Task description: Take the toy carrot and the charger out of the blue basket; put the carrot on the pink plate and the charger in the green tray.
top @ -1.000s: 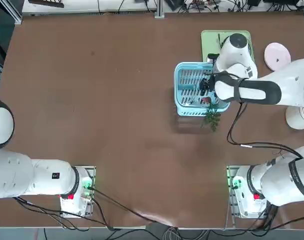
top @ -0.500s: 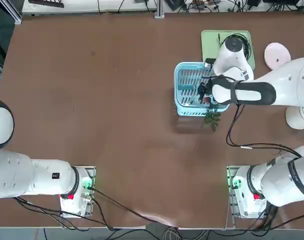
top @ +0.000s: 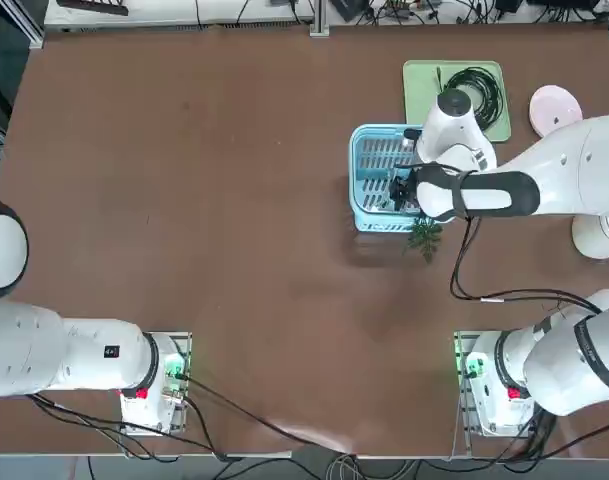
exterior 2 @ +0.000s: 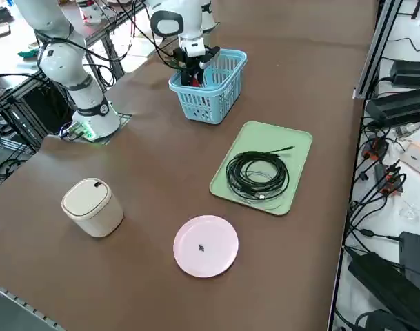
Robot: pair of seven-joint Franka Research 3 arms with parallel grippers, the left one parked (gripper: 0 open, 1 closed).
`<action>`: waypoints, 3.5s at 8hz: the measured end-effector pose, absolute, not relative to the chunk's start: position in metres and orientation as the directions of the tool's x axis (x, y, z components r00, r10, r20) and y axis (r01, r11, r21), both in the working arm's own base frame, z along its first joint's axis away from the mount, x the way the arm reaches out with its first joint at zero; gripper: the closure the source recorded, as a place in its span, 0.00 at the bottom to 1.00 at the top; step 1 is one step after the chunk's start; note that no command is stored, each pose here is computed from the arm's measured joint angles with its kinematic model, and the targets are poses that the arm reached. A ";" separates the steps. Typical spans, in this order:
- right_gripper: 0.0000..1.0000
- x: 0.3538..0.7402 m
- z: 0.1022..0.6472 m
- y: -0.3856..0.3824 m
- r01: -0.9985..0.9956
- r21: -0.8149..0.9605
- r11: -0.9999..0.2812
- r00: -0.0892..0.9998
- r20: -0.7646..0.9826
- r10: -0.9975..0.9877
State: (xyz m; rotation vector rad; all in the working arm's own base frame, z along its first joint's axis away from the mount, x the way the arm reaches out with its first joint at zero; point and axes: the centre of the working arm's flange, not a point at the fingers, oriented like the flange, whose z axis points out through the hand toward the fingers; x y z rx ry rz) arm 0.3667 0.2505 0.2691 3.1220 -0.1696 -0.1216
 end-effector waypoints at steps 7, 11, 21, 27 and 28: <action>0.82 0.374 0.287 0.246 -0.126 0.011 -0.992 0.989 -0.071 -0.126; 0.82 0.406 0.392 0.242 -0.155 0.049 -0.987 0.978 -0.133 -0.160; 0.82 0.547 0.462 -0.126 -0.120 0.012 -0.993 0.988 -0.098 -0.121; 0.82 0.626 0.317 -0.313 0.070 -0.009 -0.997 0.997 -0.008 0.071; 0.82 0.637 0.302 -0.313 0.077 0.009 -0.997 0.997 0.032 0.077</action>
